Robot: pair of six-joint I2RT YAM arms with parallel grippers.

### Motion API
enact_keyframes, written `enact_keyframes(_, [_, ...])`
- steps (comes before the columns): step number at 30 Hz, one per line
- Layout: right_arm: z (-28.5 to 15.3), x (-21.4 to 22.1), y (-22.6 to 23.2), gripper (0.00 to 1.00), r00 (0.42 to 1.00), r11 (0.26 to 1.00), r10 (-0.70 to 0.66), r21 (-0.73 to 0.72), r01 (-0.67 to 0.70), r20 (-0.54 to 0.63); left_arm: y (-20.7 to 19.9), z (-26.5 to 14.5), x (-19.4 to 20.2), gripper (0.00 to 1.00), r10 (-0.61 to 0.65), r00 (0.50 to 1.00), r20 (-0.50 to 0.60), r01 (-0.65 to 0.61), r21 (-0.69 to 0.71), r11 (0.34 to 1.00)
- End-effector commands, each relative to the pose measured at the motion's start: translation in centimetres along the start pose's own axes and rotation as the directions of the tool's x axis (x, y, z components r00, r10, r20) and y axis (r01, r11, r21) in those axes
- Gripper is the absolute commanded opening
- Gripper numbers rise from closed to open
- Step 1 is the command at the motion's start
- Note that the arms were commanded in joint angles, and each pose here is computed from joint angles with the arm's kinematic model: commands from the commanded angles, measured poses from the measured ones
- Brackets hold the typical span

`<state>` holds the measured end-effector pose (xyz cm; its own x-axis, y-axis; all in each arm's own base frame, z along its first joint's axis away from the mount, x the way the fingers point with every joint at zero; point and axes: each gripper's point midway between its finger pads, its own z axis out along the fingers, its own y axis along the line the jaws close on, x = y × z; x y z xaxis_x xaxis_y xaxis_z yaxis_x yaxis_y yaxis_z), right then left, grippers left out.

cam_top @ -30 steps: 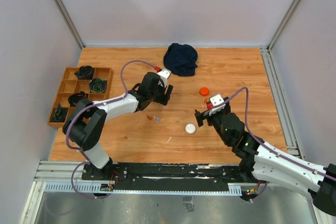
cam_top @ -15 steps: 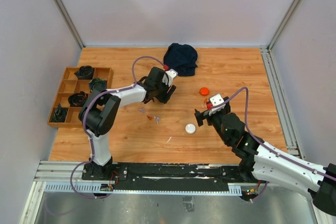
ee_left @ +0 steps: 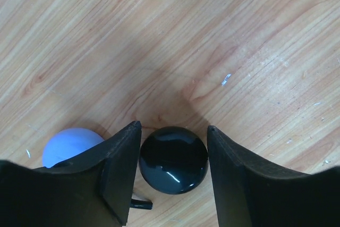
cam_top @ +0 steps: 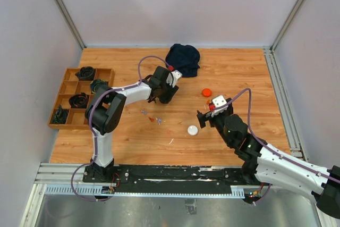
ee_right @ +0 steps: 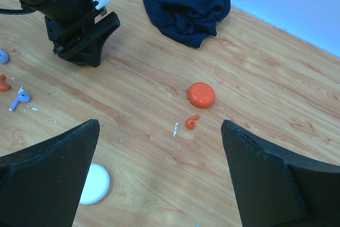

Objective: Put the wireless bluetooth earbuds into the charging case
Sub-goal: Pick up the charging case at the center of the board.

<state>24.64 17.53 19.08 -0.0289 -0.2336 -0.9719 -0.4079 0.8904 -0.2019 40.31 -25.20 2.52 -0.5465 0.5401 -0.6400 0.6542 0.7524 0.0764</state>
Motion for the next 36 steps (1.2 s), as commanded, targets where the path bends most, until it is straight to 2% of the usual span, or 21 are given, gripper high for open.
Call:
enact_keyframes(1, [0.1,-0.3,-0.6,0.99,1.0,1.0,0.009,0.027,-0.009,0.023,0.2,0.1,1.2,0.56,-0.014,0.998,-0.06,0.014,0.001,1.0])
enact_keyframes(5, [0.0,-0.4,-0.4,0.99,1.0,1.0,0.011,0.018,-0.012,0.026,-0.1,-1.0,0.9,0.5,-0.058,0.998,-0.037,0.058,0.003,0.998])
enact_keyframes(12, [0.0,-0.5,-0.2,0.99,0.999,1.0,0.015,0.006,-0.015,0.029,-0.5,-3.2,0.6,0.48,-0.172,0.985,0.017,0.172,-0.013,0.985])
enact_keyframes(18, [-0.1,-0.5,-0.2,0.99,0.999,1.0,0.016,0.003,-0.016,0.029,-0.4,-3.6,2.3,0.5,-0.265,0.964,-0.027,0.263,-0.066,0.963])
enact_keyframes(26, [-0.1,-0.7,0.0,0.99,0.999,1.0,0.019,-0.007,-0.019,0.033,-1.0,-3.6,3.2,0.58,-0.266,0.962,-0.059,0.259,-0.097,0.961])
enact_keyframes(36, [-0.2,-0.8,0.0,0.99,0.999,1.0,0.023,-0.013,-0.023,0.038,-1.4,-4.2,3.7,0.6,-0.275,0.957,-0.09,0.264,-0.115,0.958])
